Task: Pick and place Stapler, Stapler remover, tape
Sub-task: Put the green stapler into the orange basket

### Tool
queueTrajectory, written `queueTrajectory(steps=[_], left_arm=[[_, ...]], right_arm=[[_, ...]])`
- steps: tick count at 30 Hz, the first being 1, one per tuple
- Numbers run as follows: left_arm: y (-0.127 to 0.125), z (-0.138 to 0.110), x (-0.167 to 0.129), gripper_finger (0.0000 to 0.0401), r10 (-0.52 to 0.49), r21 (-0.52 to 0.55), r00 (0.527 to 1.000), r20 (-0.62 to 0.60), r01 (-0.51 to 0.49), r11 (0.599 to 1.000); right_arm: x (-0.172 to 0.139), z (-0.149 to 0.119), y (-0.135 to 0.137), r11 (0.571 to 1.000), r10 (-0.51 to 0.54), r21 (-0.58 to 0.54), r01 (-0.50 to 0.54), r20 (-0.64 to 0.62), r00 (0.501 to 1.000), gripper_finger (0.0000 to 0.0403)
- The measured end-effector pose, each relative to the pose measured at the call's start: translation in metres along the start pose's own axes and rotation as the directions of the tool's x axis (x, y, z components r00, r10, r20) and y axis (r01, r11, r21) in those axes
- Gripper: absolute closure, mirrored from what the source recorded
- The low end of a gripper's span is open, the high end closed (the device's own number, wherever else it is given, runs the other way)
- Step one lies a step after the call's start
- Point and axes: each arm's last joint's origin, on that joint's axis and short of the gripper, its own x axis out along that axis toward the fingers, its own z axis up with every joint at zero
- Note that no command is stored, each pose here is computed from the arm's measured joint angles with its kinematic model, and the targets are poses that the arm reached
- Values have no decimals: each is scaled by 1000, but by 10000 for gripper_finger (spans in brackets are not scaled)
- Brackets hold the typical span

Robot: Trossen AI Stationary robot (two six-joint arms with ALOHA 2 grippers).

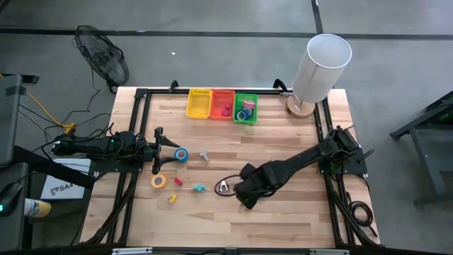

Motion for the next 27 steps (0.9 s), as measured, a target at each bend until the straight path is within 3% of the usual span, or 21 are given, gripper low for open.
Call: queueTrajectory(steps=[7,11,20,27], left_arm=[[0,0,0,162,0,0,1000,0,0,1000],[0,0,0,162,0,0,1000,0,0,1000],[0,0,0,162,0,0,1000,0,0,1000],[0,0,0,162,0,0,1000,0,0,1000]], right_arm=[[44,-20,-14,998,-50,17,55,-203,978,229],[58,-24,-22,995,-97,1,99,-193,976,229],[58,-24,-15,988,-17,-151,-1,-117,993,229],[70,-26,-15,979,15,-199,-32,-86,996,224]])
